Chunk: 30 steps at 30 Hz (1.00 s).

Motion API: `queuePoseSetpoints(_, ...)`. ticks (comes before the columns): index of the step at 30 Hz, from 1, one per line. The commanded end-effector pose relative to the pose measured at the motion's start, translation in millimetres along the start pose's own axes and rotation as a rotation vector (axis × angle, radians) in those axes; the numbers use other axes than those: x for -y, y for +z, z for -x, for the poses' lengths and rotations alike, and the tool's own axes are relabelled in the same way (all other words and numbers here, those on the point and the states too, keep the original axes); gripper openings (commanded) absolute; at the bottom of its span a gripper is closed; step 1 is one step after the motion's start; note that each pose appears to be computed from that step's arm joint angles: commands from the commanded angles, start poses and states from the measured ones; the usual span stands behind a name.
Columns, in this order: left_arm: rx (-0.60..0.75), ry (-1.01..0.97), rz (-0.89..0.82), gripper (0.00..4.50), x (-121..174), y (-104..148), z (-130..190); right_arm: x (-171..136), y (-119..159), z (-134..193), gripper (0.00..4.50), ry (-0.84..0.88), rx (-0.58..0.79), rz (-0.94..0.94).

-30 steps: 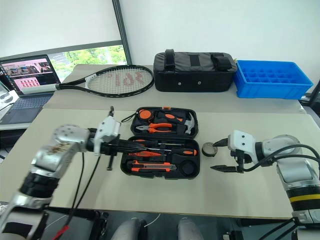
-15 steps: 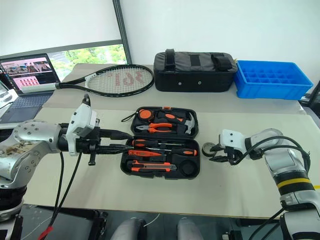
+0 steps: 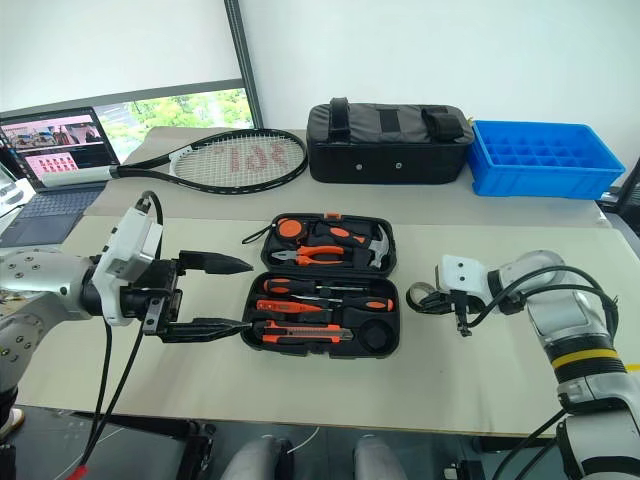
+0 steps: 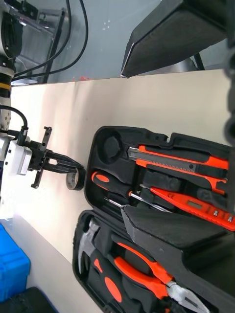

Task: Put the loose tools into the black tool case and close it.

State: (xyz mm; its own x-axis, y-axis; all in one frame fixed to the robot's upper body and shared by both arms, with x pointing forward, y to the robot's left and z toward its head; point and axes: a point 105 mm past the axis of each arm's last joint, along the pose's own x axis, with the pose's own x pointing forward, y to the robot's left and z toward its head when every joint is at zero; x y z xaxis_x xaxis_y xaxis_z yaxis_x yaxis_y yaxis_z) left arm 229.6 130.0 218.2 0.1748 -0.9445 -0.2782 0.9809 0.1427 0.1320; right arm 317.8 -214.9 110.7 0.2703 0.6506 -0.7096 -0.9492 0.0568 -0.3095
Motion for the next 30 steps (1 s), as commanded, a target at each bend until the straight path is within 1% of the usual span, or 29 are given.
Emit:
queuePoseSetpoints(1, -0.019, -0.036, -0.026, 4.46, 6.1, 4.1, 4.8, -10.9, 57.9, 11.9, 0.0, 0.084, 0.105, 0.101)
queuePoseSetpoints(4, -0.03, -0.053, -0.029, 4.46, 6.1, 3.5, 4.0, -30.0, 73.7, 1.4, 0.0, 0.153, 0.121, 0.124)
queuePoseSetpoints(7, -0.034, -0.067, -0.032, 4.46, 6.0, 3.6, 3.5, -47.4, 81.5, -11.9, 0.0, 0.206, 0.117, 0.137)
queuePoseSetpoints(9, -0.037, -0.073, -0.035, 4.46, 5.5, 3.6, 3.5, -55.0, 80.2, -22.0, 0.0, 0.223, 0.101, 0.138)
queuePoseSetpoints(12, -0.042, -0.076, -0.036, 4.46, 5.1, 3.2, 4.1, -59.5, 73.0, -27.2, 0.0, 0.235, 0.056, 0.151)
queuePoseSetpoints(13, -0.044, -0.077, -0.036, 4.49, 5.1, 2.9, 4.3, -60.4, 73.9, -28.0, 0.37, 0.237, 0.056, 0.15)
queuePoseSetpoints(17, -0.048, -0.077, -0.035, 4.5, 4.9, 1.9, 4.9, -61.8, 83.6, -29.7, 1.48, 0.239, 0.092, 0.151)
queuePoseSetpoints(19, -0.051, -0.068, -0.033, 4.5, 3.5, 0.5, 6.1, -59.4, 88.3, -27.7, 2.28, 0.226, 0.11, 0.152)
queuePoseSetpoints(20, -0.052, -0.063, -0.031, 4.5, 2.3, -0.3, 6.9, -57.3, 89.7, -26.2, 2.51, 0.219, 0.113, 0.151)
queuePoseSetpoints(21, -0.054, -0.058, -0.029, 4.5, 1.1, -1.3, 7.8, -55.6, 90.5, -24.5, 2.91, 0.213, 0.114, 0.15)
queuePoseSetpoints(22, -0.052, -0.04, -0.03, 4.5, -2.0, -2.9, 9.1, -51.6, 92.2, -21.0, 3.32, 0.196, 0.123, 0.144)
queuePoseSetpoints(24, -0.008, 0.023, -0.007, 4.5, -13.3, -4.7, 11.0, -35.9, 94.3, -13.0, 3.94, 0.12, 0.15, 0.104)
queuePoseSetpoints(25, 0.012, 0.057, 0.0, 4.5, -20.1, -7.2, 12.1, -27.5, 93.6, -9.6, 4.33, 0.084, 0.16, 0.084)
queuePoseSetpoints(26, 0.02, 0.089, 0.008, 4.5, -26.3, -11.3, 13.1, -19.7, 92.4, -7.0, 4.45, 0.052, 0.171, 0.06)
queuePoseSetpoints(28, 0.026, 0.168, 0.051, 4.5, -41.2, -25.3, 15.0, 2.3, 88.2, -1.5, 4.45, -0.043, 0.219, -0.04)
queuePoseSetpoints(30, 0.05, 0.256, 0.157, 4.5, -64.7, -44.6, 16.3, 37.3, 73.9, 5.0, 4.45, -0.196, 0.285, -0.24)
